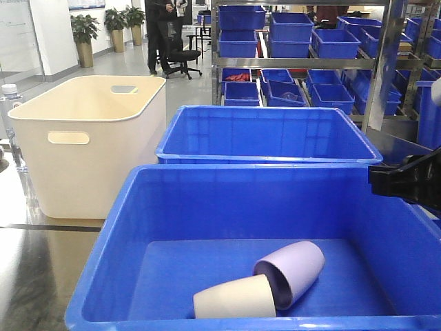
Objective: Grab cup from conveyor and place in blue bin
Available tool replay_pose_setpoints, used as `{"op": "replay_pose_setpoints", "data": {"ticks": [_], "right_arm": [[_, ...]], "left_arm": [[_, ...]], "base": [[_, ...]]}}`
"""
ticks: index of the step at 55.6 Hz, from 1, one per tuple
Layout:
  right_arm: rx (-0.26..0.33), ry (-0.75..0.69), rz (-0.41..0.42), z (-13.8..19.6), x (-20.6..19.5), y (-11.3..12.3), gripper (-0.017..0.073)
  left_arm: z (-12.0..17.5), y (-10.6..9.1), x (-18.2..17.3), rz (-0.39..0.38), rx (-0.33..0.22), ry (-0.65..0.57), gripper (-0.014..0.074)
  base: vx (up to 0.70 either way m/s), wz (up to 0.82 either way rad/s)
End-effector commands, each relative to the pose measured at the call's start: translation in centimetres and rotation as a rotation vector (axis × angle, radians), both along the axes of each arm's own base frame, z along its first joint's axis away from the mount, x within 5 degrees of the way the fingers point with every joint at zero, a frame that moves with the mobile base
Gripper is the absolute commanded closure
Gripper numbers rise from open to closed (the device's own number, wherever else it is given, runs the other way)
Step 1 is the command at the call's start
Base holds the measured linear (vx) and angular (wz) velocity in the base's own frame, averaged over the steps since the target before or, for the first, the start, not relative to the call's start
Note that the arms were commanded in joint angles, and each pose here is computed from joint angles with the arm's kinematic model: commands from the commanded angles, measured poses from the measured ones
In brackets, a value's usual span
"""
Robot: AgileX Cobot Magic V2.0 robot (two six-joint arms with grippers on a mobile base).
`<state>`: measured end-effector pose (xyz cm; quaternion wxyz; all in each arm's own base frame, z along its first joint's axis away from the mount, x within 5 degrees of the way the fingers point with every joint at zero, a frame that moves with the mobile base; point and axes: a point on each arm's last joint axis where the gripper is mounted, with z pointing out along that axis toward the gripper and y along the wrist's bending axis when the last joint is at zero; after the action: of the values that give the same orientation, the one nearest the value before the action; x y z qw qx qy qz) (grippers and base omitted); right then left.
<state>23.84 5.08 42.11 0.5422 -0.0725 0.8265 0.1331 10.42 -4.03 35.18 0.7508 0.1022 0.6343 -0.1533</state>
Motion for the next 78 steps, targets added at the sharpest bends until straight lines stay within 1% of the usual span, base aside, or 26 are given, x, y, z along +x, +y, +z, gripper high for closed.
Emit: {"op": "replay_pose_setpoints", "data": {"ticks": [1,3,7,14,18,24,28,35,40,42,44,46,47,49,51,53,54,60,64,67,78], "right_arm": [[0.028,-0.123,-0.018,2.2,-0.5,-0.2,0.0318],[0.028,-0.123,-0.018,2.2,-0.5,-0.2,0.0318],[0.028,-0.123,-0.018,2.2,-0.5,-0.2,0.0318],[0.028,-0.123,-0.018,2.2,-0.5,-0.2,0.0318],[0.028,-0.123,-0.018,2.2,-0.5,-0.2,0.0318],[0.028,-0.123,-0.018,2.2,-0.5,-0.2,0.0318],[0.028,-0.123,-0.018,2.2,-0.5,-0.2,0.0318],[0.028,-0.123,-0.018,2.2,-0.5,-0.2,0.0318],[0.028,-0.123,-0.018,2.2,-0.5,-0.2,0.0318],[0.028,-0.123,-0.018,2.2,-0.5,-0.2,0.0318],[0.028,-0.123,-0.018,2.2,-0.5,-0.2,0.0318],[0.028,-0.123,-0.018,2.2,-0.5,-0.2,0.0318],[0.028,-0.123,-0.018,2.2,-0.5,-0.2,0.0318],[0.028,-0.123,-0.018,2.2,-0.5,-0.2,0.0318],[0.028,-0.123,-0.018,2.2,-0.5,-0.2,0.0318],[0.028,-0.123,-0.018,2.2,-0.5,-0.2,0.0318],[0.028,-0.123,-0.018,2.2,-0.5,-0.2,0.0318],[0.028,-0.123,-0.018,2.2,-0.5,-0.2,0.0318],[0.028,-0.123,-0.018,2.2,-0.5,-0.2,0.0318],[0.028,-0.123,-0.018,2.2,-0.5,-0.2,0.0318],[0.028,-0.123,-0.018,2.2,-0.5,-0.2,0.0318]], "left_arm": [[-0.6,1.0,-1.4,0.031,-0.113,-0.132,0.0601],[-2.0,1.4,-1.7,0.053,-0.125,-0.121,0.0601],[-4.3,2.1,-2.5,0.103,-0.117,-0.111,0.0601],[-8.0,3.3,-3.7,0.214,-0.104,-0.098,0.0601],[-10.0,3.7,-4.1,0.27,-0.096,-0.082,0.0601],[-12.7,4.1,-4.4,0.328,-0.08,-0.029,0.0601],[-14.0,4.0,-4.4,0.333,-0.068,0.026,0.0601],[-15.2,3.8,-4.3,0.307,-0.039,0.153,0.0601],[-15.5,3.7,-4.3,0.299,-0.03,0.193,0.0601],[-15.6,3.7,-4.3,0.298,-0.017,0.198,0.0601],[-15.6,3.7,-4.3,0.301,0.013,0.192,0.0601],[-15.6,3.7,-4.3,0.307,0.067,0.18,0.0601],[-15.6,3.7,-4.3,0.312,0.108,0.169,0.0601],[-15.5,3.7,-4.3,0.319,0.17,0.141,0.0601],[-15.3,3.7,-4.3,0.325,0.222,0.113,0.0601],[-15.2,3.7,-4.3,0.328,0.251,0.086,0.0601],[-15.1,3.7,-4.3,0.329,0.256,0.077,0.0601],[-14.8,3.7,-4.3,0.33,0.234,0.054,0.0601],[-14.9,3.7,-4.3,0.327,0.191,0.07,0.0601],[-15.0,3.7,-4.3,0.326,0.17,0.081,0.0601],[-14.9,3.7,-4.3,0.326,0.172,0.081,0.0601]], "base": [[0.0,0.0],[0.0,0.0],[0.0,0.0],[0.0,0.0],[0.0,0.0],[0.0,0.0],[0.0,0.0],[0.0,0.0],[0.0,0.0],[0.0,0.0],[0.0,0.0],[0.0,0.0],[0.0,0.0],[0.0,0.0],[0.0,0.0],[0.0,0.0],[0.0,0.0],[0.0,0.0],[0.0,0.0],[0.0,0.0],[0.0,0.0]]}}
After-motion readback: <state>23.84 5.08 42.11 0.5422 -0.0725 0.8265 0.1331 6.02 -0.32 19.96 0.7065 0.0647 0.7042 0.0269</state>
